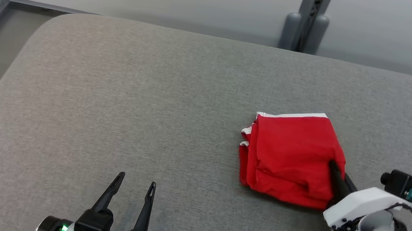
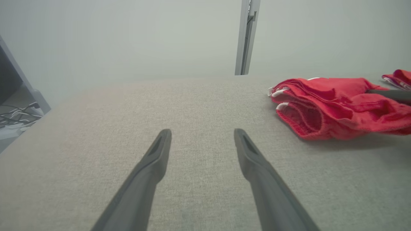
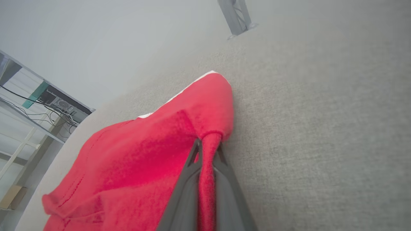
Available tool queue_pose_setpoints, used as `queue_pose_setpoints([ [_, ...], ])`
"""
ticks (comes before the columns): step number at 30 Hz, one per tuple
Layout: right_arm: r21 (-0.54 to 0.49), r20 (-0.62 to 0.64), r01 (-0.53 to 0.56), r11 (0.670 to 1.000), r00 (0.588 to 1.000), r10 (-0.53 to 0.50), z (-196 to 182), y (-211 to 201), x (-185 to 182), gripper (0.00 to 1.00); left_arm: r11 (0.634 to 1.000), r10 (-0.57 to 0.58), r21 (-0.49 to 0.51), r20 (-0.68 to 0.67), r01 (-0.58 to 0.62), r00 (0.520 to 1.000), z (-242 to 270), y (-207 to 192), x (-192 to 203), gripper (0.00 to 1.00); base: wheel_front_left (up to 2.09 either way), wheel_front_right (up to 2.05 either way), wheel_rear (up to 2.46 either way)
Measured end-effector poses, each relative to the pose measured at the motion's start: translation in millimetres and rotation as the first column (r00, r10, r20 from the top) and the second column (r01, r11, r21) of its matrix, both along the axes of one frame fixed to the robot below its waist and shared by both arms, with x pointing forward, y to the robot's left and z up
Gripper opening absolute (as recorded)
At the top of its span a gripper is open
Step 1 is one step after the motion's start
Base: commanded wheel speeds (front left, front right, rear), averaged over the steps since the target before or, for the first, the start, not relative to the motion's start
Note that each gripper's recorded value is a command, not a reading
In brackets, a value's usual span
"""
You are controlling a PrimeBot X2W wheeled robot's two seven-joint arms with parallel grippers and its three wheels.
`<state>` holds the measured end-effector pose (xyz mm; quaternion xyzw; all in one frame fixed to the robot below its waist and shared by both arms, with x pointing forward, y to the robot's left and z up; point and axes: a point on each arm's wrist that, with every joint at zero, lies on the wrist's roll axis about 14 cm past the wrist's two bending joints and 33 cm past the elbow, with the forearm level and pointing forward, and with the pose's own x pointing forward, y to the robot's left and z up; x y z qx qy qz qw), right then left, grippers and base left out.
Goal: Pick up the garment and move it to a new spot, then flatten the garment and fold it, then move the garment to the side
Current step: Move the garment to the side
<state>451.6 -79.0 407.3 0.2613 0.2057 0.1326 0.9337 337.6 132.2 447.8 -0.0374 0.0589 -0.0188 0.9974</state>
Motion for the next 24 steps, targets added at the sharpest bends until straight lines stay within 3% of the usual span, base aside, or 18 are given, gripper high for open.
queue_pose_setpoints([
  [5,-0.071,0.083,0.006,0.997,0.997,0.0,16,-20,11,0.0,0.998,-0.059,0.001,0.017,0.059,0.998,3,-15,14,1.0,0.0,0.0,0.0],
  [11,-0.102,0.15,0.092,0.99,0.986,-0.076,29,-55,11,0.0,0.985,-0.171,-0.018,0.048,0.172,0.984,10,-49,36,1.0,0.0,0.0,0.0],
  [24,-0.135,0.172,0.269,0.954,0.954,-0.245,28,-118,-16,0.0,0.914,-0.403,-0.029,0.063,0.405,0.913,3,-122,64,1.0,0.0,0.0,0.0],
])
